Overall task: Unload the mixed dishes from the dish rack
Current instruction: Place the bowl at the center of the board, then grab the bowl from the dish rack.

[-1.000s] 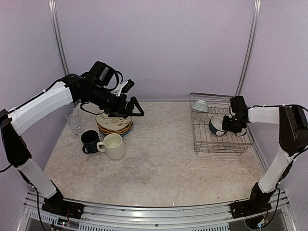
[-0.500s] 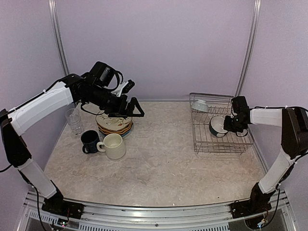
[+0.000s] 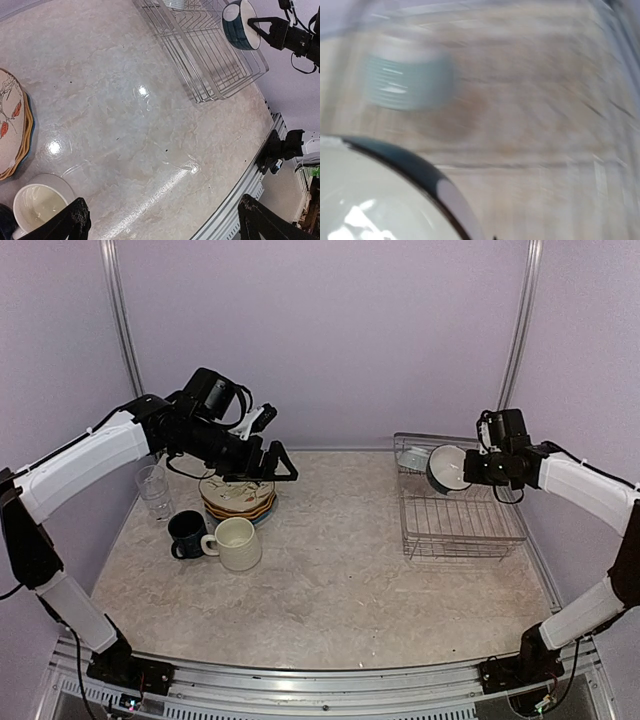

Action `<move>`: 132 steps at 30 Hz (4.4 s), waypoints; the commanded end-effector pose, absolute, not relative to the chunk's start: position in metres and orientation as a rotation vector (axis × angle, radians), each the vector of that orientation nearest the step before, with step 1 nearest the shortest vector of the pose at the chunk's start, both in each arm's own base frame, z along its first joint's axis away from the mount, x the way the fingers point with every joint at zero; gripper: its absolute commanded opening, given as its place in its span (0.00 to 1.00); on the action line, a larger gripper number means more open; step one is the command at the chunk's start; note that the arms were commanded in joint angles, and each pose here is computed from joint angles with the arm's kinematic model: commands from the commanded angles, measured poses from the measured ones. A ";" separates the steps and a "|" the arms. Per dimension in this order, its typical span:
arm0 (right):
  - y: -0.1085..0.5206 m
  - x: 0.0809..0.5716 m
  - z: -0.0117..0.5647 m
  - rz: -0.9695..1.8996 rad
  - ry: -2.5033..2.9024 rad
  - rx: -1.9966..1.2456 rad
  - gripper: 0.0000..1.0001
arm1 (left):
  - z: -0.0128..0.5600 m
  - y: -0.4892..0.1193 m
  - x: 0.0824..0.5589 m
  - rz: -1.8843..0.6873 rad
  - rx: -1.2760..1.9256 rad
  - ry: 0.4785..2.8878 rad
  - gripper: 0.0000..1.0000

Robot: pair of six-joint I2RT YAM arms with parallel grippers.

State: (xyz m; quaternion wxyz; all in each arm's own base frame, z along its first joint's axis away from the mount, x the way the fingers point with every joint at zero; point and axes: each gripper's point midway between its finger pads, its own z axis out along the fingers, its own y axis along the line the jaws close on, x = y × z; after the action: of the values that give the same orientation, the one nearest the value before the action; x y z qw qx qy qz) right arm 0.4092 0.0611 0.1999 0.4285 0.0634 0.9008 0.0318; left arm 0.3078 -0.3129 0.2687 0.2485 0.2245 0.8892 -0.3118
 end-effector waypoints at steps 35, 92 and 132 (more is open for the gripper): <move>0.446 0.394 0.081 0.302 2.437 -0.643 0.00 | 0.367 -0.237 0.314 -0.808 0.380 1.981 0.99; 0.119 0.506 0.190 -0.238 2.156 -0.668 0.97 | 0.347 -0.244 0.325 -0.831 0.370 2.051 0.99; 0.143 0.576 0.104 -0.294 2.228 -1.215 0.92 | 0.329 -0.249 0.335 -0.877 0.350 2.106 0.99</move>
State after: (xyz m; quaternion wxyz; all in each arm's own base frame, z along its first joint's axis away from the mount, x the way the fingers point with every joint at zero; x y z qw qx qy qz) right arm 0.5763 0.1481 0.1165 0.3137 -0.4498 0.8294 -0.1065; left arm 0.3314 -0.2467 0.3346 0.4114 0.1403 0.8332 -0.3417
